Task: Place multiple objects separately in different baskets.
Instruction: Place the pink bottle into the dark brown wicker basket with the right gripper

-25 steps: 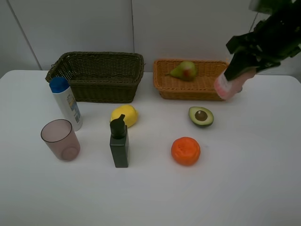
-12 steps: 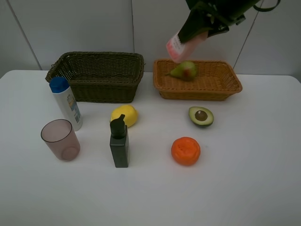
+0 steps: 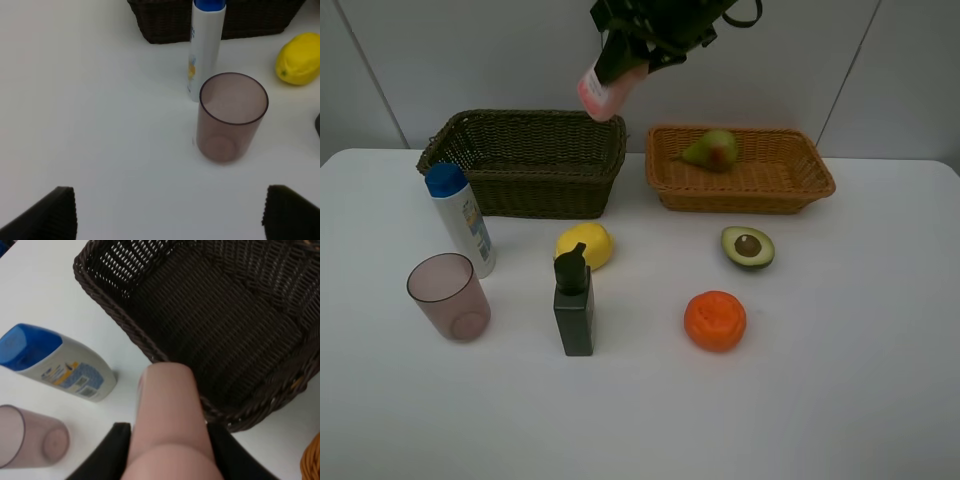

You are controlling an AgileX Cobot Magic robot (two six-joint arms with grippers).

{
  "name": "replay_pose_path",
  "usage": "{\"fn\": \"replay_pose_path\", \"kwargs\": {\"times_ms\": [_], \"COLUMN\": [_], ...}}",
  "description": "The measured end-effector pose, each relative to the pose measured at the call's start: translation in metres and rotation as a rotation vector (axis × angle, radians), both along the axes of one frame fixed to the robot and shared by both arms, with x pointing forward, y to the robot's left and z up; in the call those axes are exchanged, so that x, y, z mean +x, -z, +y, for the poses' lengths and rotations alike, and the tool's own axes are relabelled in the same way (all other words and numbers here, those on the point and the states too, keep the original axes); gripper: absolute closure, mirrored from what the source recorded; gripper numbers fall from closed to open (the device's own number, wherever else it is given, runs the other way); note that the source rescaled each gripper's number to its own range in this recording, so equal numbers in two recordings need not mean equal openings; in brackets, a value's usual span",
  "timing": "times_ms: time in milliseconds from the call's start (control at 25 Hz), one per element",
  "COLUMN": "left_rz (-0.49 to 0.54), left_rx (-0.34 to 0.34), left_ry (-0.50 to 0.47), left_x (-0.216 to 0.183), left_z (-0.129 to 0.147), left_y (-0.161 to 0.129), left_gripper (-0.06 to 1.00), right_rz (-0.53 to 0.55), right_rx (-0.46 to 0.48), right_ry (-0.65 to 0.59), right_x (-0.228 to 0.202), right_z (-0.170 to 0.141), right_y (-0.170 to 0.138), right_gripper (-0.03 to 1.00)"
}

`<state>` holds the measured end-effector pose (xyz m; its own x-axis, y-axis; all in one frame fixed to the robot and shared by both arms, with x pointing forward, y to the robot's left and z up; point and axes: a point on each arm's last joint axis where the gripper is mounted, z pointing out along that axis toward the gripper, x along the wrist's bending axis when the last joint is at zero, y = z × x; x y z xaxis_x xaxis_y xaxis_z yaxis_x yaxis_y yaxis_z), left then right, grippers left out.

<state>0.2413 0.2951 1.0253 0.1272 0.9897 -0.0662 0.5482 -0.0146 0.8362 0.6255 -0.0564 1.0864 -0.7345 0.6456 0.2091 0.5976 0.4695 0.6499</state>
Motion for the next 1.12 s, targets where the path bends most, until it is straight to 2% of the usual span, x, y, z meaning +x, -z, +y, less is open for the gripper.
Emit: {"fn": "replay_pose_path", "kwargs": {"times_ms": [320,800,1120], "left_rz": [0.0,0.0,0.0], "left_rx": [0.0,0.0,0.0], "left_ry": [0.0,0.0,0.0], "left_x": [0.0,0.0,0.0], "left_z": [0.0,0.0,0.0], "left_y": [0.0,0.0,0.0], "left_gripper": [-0.06,-0.06,-0.06], "right_rz": [-0.03,-0.043,-0.084], "right_rx": [0.028,0.034,0.048], "right_ry": [0.026,0.121,0.133], "right_x": [0.044,0.083,0.082], "right_z": [0.022,0.036,0.054], "right_y": [0.036,0.119,0.136], "right_gripper": [0.97,0.97,0.97]}}
